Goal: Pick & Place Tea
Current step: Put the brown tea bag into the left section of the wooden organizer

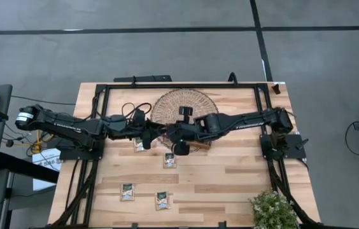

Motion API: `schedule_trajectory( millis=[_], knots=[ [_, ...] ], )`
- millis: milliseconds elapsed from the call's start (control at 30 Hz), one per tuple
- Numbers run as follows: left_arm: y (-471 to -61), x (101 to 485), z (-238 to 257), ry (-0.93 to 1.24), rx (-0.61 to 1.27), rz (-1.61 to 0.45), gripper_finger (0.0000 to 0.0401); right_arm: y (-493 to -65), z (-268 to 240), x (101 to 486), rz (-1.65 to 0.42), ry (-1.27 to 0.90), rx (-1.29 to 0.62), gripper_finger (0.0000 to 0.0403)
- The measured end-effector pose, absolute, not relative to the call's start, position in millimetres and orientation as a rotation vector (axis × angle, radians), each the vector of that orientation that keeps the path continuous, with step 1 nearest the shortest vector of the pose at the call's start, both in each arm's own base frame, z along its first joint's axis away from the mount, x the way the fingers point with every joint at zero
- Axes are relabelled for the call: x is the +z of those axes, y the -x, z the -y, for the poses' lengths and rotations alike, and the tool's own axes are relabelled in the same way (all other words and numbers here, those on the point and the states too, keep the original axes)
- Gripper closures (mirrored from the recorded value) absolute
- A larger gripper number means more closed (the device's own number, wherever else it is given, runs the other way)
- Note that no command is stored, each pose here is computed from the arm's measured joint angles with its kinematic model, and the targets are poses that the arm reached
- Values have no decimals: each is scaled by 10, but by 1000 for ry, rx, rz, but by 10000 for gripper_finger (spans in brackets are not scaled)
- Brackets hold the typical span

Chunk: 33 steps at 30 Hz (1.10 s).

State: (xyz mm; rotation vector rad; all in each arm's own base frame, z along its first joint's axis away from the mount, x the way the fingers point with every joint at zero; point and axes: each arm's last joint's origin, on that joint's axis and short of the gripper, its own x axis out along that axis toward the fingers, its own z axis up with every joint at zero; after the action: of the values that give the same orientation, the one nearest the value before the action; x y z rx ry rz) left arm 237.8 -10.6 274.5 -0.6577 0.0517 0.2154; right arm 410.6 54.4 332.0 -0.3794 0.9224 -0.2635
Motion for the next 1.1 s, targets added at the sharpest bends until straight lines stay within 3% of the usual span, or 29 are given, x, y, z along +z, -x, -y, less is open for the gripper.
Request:
schedule_trajectory(
  millis=[633, 800, 967, 1100],
  knots=[
    [-2385, 2672, 105, 653, 244, -110, 247, -4161, -491, 3352, -869, 353, -259, 403],
    [-2431, 2623, 107, 663, 254, -122, 290, -4160, -493, 3353, -869, 351, -254, 403],
    [-2455, 2626, 108, 669, 252, -100, 379, -4158, -496, 3349, -874, 346, -241, 403],
    [-2456, 2630, 108, 655, 253, -96, 399, -4154, -495, 3346, -880, 348, -240, 403]
  ],
)
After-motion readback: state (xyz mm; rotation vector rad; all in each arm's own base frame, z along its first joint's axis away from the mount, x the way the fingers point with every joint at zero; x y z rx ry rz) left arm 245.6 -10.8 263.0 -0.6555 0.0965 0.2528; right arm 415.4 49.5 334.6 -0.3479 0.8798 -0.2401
